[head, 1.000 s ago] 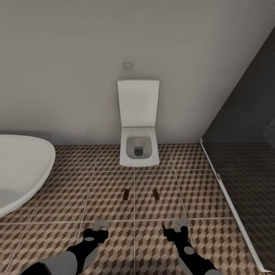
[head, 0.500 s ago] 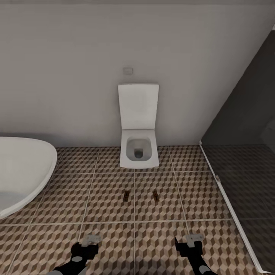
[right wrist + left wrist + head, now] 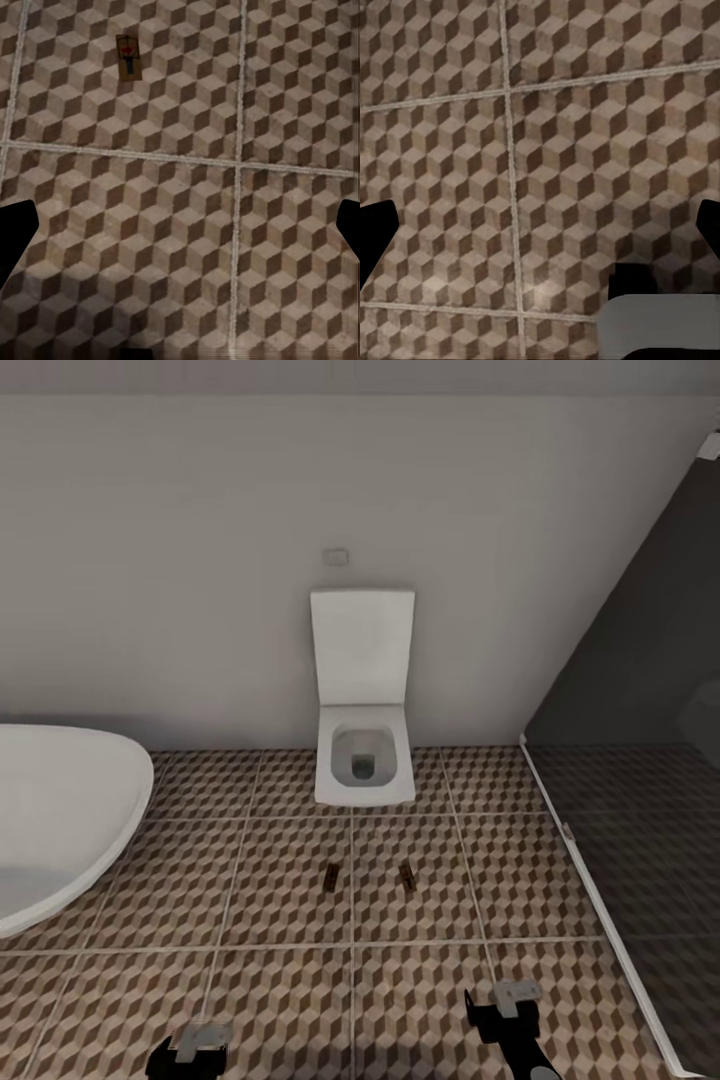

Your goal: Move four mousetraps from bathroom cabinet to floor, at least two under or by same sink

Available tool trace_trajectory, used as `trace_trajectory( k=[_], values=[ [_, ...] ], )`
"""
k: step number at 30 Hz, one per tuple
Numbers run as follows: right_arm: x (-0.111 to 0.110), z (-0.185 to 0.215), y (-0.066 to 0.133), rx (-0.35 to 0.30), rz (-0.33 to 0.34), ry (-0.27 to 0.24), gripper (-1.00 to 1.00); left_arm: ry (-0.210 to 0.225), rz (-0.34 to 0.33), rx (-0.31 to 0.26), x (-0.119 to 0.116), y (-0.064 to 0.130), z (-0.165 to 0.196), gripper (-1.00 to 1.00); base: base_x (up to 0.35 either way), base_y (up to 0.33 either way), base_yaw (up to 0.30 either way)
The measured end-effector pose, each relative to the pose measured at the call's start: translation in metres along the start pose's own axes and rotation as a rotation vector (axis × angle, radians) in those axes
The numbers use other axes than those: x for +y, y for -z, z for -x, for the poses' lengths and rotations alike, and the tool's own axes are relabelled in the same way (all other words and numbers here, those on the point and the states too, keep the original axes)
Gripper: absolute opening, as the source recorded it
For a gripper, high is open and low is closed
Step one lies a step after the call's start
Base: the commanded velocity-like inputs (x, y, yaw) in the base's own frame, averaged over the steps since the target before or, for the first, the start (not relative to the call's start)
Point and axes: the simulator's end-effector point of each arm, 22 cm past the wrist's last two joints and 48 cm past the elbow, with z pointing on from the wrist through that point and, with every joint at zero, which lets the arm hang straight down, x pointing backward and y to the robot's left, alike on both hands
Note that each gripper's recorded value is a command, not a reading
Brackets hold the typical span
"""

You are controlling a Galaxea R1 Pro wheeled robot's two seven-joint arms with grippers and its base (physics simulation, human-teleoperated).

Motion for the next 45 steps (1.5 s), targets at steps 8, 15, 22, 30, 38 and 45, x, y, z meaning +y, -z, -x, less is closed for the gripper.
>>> trace_trajectory(
  k=[8,15,22,30,38,45],
  values=[
    [-0.007,-0.006,0.013,0.02,-0.032,-0.047,1.0,0.002,0.002,0.008,0.001,0.014,-0.007,1.0,0.0,0.0,0.0],
    [-0.012,-0.011,0.023,0.062,-0.063,-0.101,1.0,0.007,0.003,0.002,0.0,0.023,-0.002,1.0,0.0,0.0,0.0],
    [-0.015,-0.011,0.031,0.084,-0.071,-0.116,1.0,0.011,0.006,-0.007,0.003,0.031,0.003,1.0,0.0,0.0,0.0],
    [-0.016,-0.004,0.04,0.079,-0.073,-0.121,1.0,0.014,0.01,-0.019,0.007,0.04,0.01,1.0,0.0,0.0,0.0],
    [-0.017,0.004,0.048,0.067,-0.073,-0.123,1.0,0.017,0.013,-0.032,0.011,0.048,0.016,1.0,0.0,0.0,0.0],
    [-0.018,0.01,0.055,0.056,-0.074,-0.124,1.0,0.019,0.014,-0.041,0.013,0.056,0.02,1.0,0.0,0.0,0.0]
  ],
)
